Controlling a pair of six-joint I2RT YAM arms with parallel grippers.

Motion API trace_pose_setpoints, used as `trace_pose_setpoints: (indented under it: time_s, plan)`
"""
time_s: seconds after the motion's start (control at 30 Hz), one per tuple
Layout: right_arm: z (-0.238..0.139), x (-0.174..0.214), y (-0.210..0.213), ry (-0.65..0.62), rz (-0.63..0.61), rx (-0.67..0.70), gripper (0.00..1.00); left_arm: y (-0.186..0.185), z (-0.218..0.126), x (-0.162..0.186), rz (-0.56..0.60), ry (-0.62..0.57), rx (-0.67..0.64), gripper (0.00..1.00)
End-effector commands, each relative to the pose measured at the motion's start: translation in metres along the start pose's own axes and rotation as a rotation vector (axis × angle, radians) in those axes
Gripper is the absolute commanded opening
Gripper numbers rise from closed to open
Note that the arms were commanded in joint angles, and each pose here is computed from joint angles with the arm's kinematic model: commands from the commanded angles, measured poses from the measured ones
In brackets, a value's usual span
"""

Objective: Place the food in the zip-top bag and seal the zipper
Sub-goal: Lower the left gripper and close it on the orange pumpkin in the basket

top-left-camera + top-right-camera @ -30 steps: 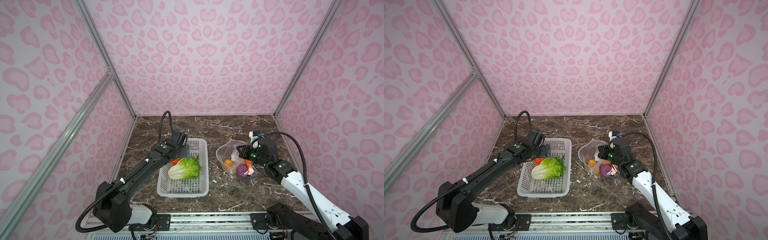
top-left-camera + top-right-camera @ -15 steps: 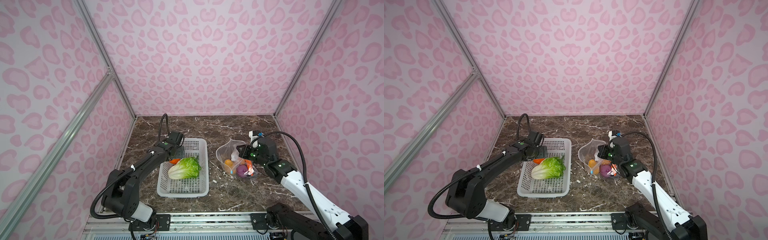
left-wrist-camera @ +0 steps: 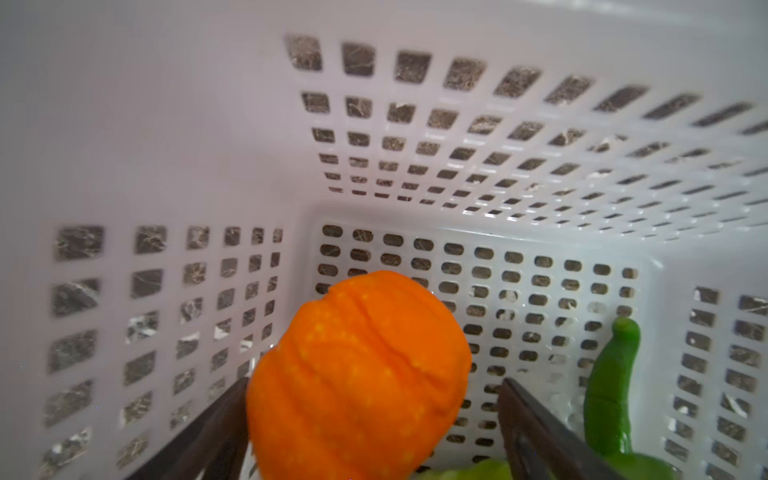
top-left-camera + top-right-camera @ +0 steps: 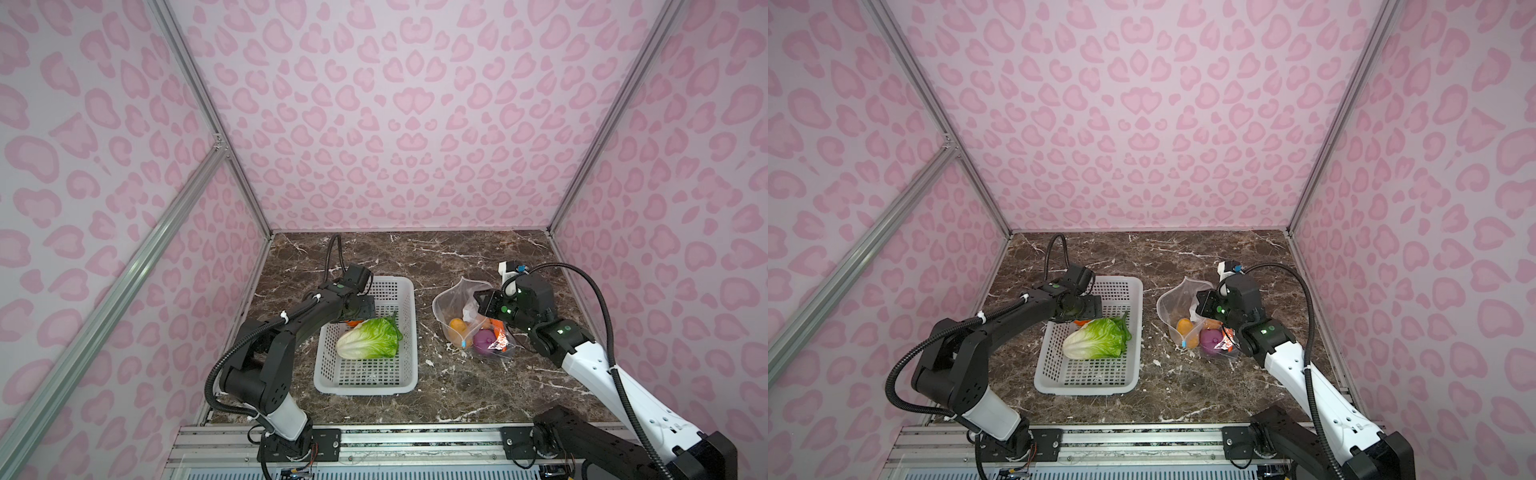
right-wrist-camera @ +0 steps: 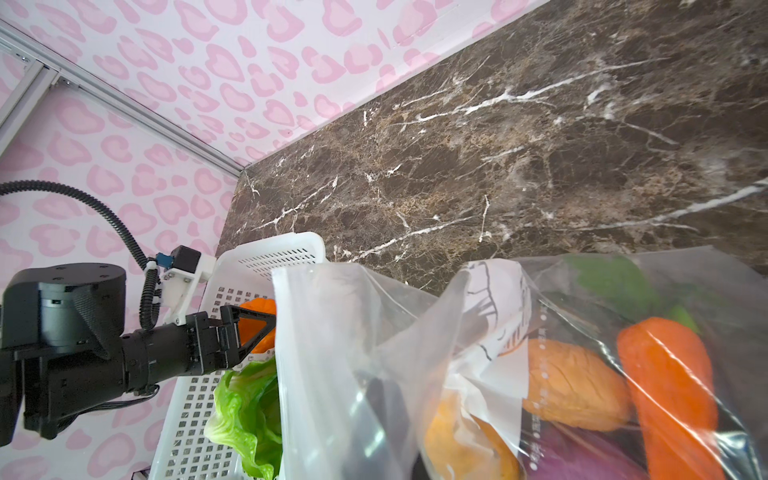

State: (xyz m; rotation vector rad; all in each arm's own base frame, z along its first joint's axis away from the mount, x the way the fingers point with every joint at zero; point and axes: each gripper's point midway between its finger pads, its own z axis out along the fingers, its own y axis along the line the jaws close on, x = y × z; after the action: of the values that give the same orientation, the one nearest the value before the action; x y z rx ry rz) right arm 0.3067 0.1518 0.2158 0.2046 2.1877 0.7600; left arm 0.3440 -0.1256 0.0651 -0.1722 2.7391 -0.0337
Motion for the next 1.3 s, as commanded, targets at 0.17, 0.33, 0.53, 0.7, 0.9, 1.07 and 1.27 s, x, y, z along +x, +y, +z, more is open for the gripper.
trace_pose_setpoints:
  time_s: [0.17,0.33,0.53,0.7,0.9,1.07,1.27]
  plan:
    - [-0.001,0.000,-0.004,-0.005,-0.016,0.022,0.00,-0.009,0.013,0.000,-0.016,0.017,0.028,0.93]
    - [-0.001,-0.001,-0.005,-0.006,-0.018,0.027,0.00,-0.009,0.017,-0.003,-0.010,0.012,0.016,0.91]
    - [-0.002,-0.002,-0.004,-0.005,-0.020,0.029,0.00,-0.006,0.020,-0.012,0.004,-0.018,-0.013,0.93]
    - [-0.002,-0.003,-0.004,-0.007,-0.023,0.030,0.00,-0.009,0.023,-0.019,0.004,-0.032,-0.014,0.95]
    - [-0.004,-0.004,-0.004,-0.007,-0.027,0.037,0.00,-0.015,0.029,-0.017,0.006,-0.016,0.008,0.91]
    - [-0.005,-0.004,-0.005,-0.012,-0.028,0.041,0.00,-0.016,0.028,-0.016,0.008,-0.013,0.019,0.85]
    - [-0.002,-0.003,-0.005,-0.005,-0.025,0.037,0.00,-0.017,0.023,-0.017,0.008,-0.021,0.028,0.71]
